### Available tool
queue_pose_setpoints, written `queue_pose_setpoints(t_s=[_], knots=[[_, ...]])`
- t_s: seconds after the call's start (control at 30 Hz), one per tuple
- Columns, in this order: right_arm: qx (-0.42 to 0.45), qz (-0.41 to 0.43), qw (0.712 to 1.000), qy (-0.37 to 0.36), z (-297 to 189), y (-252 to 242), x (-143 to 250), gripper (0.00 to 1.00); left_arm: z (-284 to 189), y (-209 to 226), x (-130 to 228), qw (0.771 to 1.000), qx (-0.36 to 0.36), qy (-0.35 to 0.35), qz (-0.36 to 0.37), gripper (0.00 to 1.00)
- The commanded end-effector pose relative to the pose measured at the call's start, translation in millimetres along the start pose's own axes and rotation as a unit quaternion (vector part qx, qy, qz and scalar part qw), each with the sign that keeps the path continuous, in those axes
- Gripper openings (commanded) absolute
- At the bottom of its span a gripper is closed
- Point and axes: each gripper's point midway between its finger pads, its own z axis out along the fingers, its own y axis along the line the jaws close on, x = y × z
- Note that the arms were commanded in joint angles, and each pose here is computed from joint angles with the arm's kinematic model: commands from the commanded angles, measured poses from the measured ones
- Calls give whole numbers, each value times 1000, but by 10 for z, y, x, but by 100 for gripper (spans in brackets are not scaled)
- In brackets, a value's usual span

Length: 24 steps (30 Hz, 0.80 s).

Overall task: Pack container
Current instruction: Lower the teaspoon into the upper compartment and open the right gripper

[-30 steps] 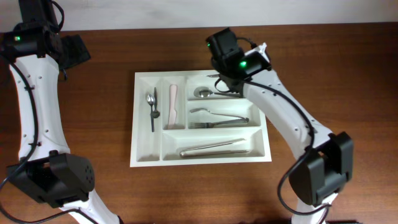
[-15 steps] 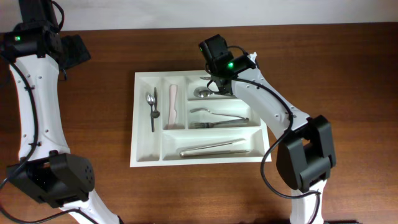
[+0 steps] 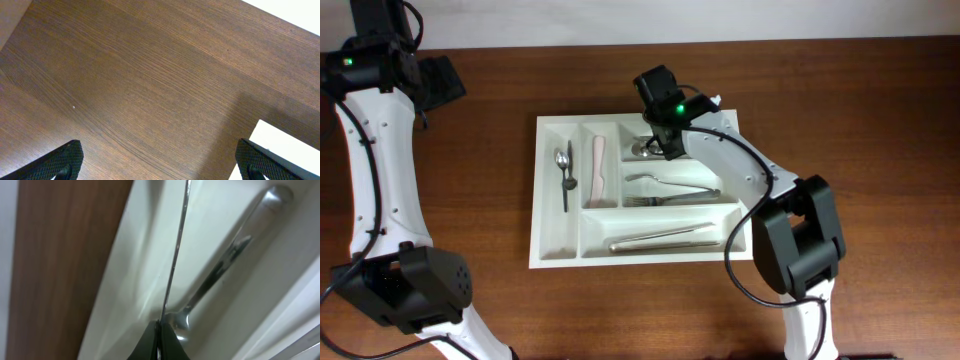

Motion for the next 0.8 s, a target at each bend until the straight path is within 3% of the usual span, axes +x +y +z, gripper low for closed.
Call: queue_pose_setpoints(t_s=[0.0, 0.77], knots=[[-5, -4, 1000, 9, -17, 31, 129, 4, -41, 21, -29, 1000, -3, -6, -3, 99], [11, -8, 1000, 7, 64, -58, 149, 4, -41, 21, -29, 1000, -3, -6, -3, 99]])
